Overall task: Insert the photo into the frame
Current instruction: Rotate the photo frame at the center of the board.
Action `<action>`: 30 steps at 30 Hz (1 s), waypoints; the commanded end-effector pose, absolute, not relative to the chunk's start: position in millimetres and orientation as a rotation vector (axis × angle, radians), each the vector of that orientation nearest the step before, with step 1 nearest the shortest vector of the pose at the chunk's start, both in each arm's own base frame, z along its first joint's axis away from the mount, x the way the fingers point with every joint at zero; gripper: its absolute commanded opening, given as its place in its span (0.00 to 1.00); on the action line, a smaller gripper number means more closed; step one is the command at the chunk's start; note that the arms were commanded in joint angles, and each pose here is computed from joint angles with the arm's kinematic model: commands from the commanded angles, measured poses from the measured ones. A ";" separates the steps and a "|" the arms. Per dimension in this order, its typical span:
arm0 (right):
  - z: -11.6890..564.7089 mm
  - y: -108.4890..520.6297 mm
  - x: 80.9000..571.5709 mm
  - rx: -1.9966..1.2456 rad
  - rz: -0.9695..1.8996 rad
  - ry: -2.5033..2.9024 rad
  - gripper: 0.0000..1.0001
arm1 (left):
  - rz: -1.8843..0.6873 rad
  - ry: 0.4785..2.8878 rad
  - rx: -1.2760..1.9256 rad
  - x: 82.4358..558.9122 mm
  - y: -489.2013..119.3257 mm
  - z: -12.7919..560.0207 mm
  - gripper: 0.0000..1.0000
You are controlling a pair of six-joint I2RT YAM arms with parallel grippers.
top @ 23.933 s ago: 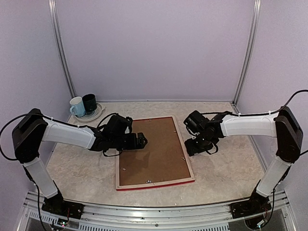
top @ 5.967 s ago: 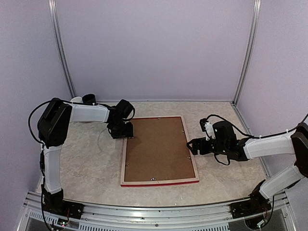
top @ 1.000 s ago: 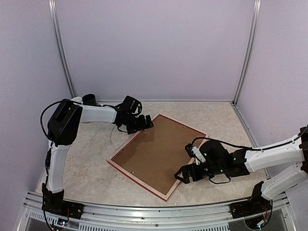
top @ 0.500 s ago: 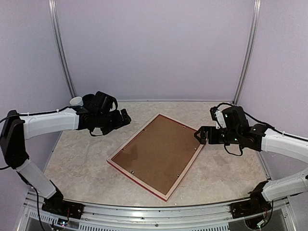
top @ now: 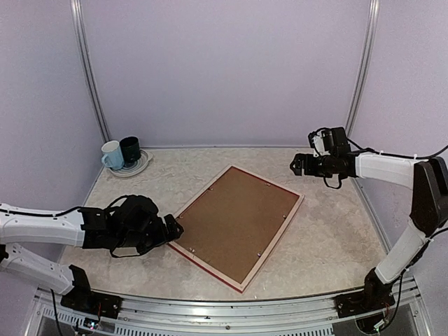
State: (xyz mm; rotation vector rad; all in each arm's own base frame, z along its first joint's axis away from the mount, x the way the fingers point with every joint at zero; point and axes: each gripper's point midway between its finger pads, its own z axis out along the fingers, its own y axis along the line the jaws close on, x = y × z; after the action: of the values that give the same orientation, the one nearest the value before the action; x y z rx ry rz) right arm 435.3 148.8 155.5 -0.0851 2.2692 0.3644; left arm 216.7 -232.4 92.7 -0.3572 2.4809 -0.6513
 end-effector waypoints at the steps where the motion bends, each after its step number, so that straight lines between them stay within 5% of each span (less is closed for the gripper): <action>1: 156.4 145.2 468.1 -0.154 0.539 2.259 0.99 | -0.745 2.450 -0.455 204.8 -240.3 85.3 0.99; 11: 116.2 136.8 504.2 -0.142 0.638 2.332 0.99 | -0.774 2.452 -0.465 203.9 -257.2 62.7 0.99; 30: 78.5 143.9 496.1 -0.177 0.705 2.399 0.99 | -0.820 2.440 -0.449 219.2 -288.9 55.7 0.99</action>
State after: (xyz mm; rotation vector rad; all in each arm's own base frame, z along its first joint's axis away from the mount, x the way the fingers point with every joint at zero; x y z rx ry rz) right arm 498.0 144.3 83.8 -0.1547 2.3919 0.6843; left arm 212.4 -272.9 45.8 -0.4502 2.4720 -0.7618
